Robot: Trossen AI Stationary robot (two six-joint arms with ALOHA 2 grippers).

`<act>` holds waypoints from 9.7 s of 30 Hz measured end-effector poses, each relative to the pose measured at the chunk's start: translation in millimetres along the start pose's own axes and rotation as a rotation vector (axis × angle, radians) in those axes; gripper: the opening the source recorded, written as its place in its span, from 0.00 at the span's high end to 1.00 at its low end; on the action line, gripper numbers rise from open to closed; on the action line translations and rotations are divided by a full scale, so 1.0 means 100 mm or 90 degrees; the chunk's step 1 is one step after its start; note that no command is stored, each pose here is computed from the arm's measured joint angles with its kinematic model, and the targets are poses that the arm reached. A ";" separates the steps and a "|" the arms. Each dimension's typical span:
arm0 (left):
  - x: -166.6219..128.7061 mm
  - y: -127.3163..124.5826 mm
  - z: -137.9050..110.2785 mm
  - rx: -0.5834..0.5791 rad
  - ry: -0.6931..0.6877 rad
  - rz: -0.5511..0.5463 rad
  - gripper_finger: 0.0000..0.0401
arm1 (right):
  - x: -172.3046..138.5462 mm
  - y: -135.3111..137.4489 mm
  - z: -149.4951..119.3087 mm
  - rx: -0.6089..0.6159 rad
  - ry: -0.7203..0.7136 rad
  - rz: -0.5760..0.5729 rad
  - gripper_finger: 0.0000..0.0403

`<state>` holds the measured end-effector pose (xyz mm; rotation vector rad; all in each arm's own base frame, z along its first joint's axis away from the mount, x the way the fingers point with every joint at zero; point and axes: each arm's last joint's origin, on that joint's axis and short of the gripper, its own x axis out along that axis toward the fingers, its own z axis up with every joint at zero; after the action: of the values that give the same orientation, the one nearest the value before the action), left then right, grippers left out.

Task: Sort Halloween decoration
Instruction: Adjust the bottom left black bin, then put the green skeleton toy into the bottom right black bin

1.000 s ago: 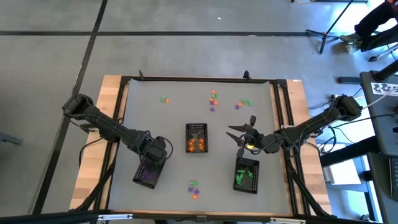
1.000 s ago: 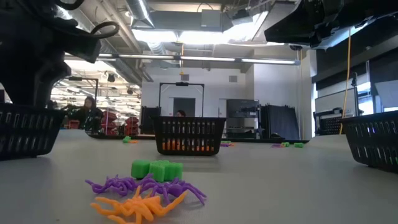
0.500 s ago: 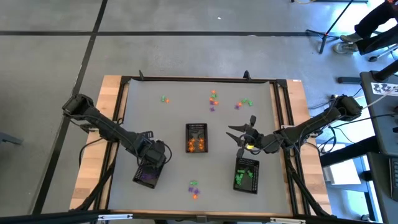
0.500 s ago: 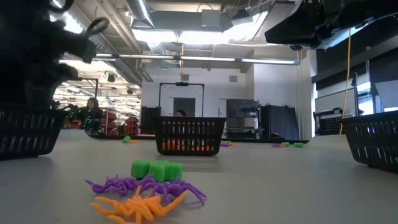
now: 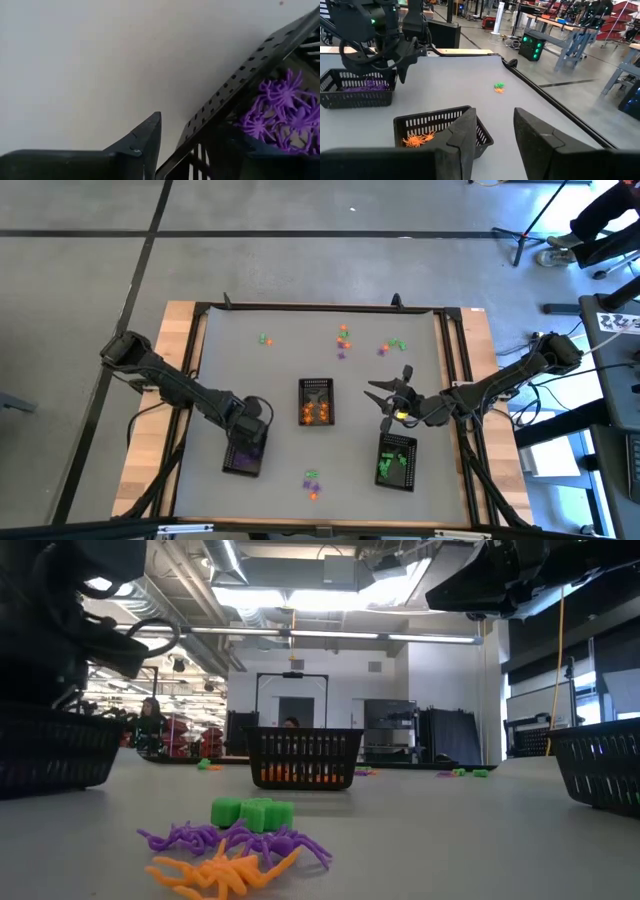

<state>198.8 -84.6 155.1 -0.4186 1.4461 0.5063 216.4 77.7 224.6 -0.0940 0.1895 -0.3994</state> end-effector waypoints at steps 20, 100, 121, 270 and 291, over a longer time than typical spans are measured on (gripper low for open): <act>-0.15 -0.12 0.01 -0.061 0.007 -0.033 0.70 | 0.00 0.01 -0.01 0.009 0.004 0.021 0.68; 0.13 2.52 1.61 -0.179 0.012 0.147 0.57 | 0.00 -0.01 -0.07 -0.011 0.036 -0.003 0.68; 0.35 2.74 1.46 -0.229 -0.028 0.094 0.54 | 0.00 -0.01 -0.07 -0.013 0.036 -0.015 0.68; -1.07 -0.13 1.31 0.310 -0.648 -0.141 0.73 | 0.00 0.28 0.08 0.078 0.431 0.393 0.91; -0.70 0.44 1.08 0.039 -0.749 -0.063 0.73 | -0.48 0.48 -0.42 0.220 0.584 0.293 0.76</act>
<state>259.5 6.8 235.2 -0.0811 0.3016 0.4904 182.4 138.3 185.3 0.4797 1.0198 0.0162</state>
